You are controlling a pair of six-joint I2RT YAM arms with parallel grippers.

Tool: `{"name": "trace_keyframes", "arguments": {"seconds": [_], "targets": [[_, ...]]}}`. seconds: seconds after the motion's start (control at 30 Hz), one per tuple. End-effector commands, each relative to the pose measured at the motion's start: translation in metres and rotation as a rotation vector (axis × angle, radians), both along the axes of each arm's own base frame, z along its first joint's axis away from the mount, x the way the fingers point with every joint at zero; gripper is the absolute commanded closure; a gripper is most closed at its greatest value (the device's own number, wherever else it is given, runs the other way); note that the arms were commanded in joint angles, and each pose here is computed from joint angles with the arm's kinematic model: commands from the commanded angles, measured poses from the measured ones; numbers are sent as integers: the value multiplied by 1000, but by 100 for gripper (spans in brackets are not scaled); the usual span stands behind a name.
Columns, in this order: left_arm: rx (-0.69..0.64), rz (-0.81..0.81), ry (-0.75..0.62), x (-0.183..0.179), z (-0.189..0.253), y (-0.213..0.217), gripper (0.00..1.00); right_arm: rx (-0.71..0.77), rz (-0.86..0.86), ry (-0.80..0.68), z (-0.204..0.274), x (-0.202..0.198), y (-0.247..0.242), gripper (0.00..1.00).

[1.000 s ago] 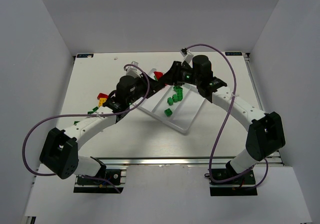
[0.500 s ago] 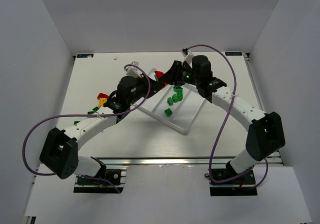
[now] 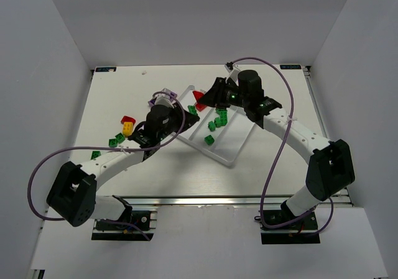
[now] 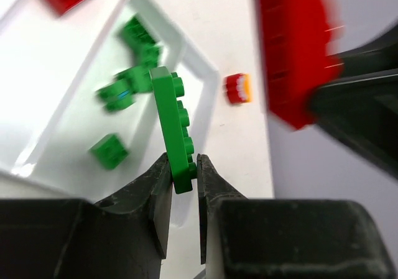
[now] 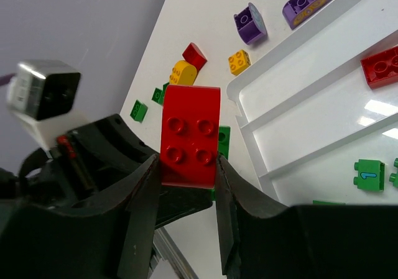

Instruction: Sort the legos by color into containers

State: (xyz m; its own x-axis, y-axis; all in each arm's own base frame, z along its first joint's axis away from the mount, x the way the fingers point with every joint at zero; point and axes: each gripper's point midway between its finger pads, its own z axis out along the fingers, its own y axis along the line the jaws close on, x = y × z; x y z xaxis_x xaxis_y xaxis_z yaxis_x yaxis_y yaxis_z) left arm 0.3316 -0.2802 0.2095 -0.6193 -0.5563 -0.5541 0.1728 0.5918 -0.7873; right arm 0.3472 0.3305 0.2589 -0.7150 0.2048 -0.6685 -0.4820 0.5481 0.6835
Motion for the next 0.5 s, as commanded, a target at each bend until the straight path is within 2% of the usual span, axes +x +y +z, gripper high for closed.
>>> {"name": "trace_keyframes", "arguments": {"seconds": [0.0,0.23,0.37,0.47], "targets": [[50,34,19,-7,-13,14,91,53,-7,-77,32,1,-2,100],[106,90,30,-8,-23,34,92,6,-29,-95,22,5,-7,100],[112,91,13,-15,-15,41,92,-118,-51,-197,3,22,-16,100],[123,105,8,-24,-12,51,92,-211,-52,-186,-26,35,-17,100]]}}
